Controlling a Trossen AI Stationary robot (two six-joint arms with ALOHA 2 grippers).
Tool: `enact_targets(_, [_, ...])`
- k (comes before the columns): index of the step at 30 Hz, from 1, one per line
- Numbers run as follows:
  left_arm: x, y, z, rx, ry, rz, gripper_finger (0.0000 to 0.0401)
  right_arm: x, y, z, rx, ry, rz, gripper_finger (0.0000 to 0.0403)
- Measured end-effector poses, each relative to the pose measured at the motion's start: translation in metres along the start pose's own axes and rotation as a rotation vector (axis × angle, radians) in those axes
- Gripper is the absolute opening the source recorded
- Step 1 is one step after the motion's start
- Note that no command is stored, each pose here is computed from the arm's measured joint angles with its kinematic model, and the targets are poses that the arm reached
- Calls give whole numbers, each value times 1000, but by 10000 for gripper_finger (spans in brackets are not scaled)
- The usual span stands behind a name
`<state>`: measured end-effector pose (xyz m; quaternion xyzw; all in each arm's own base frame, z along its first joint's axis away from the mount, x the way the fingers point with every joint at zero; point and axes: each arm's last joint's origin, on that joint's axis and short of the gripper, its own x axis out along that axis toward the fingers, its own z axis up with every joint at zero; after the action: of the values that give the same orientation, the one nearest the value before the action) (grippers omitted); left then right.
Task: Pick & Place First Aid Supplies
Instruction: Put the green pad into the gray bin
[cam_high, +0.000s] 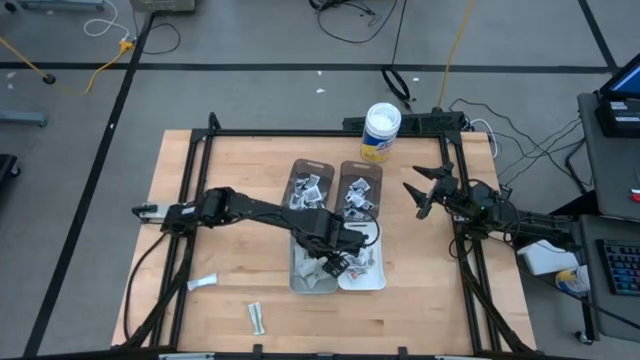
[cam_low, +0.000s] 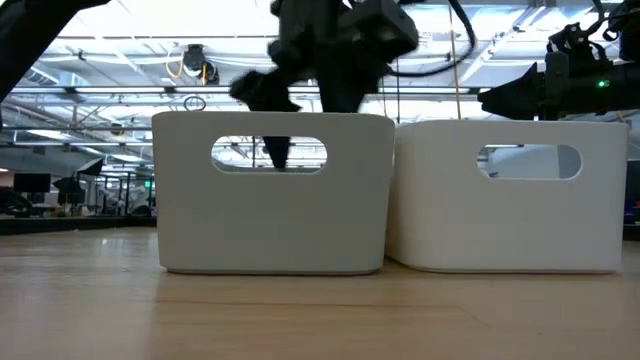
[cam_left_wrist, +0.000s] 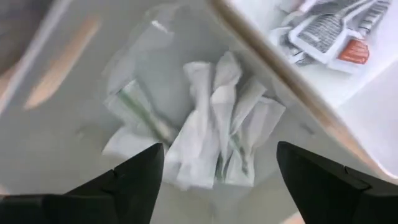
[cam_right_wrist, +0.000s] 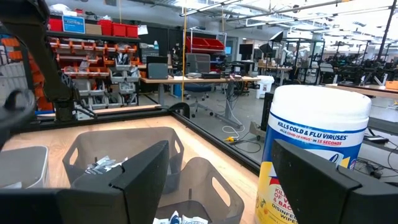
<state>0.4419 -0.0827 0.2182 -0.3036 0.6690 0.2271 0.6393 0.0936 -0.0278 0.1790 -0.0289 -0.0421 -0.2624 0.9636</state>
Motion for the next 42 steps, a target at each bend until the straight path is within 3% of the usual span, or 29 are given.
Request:
enact_targets(10, [-34, 21, -6, -275, -26, 43, 308, 0, 0, 0, 0, 0, 0, 279])
enact_targets(21, [-50, 52, -30, -472, -21, 68, 307, 0, 0, 0, 1, 0, 0, 279])
enact_targets(34, [-31, 17, -118, -639, -14, 139, 310, 0, 0, 0, 0, 0, 0, 279])
enact_targets(42, [-25, -4, -173, -716, 29, 121, 310, 0, 0, 0, 0, 0, 0, 279])
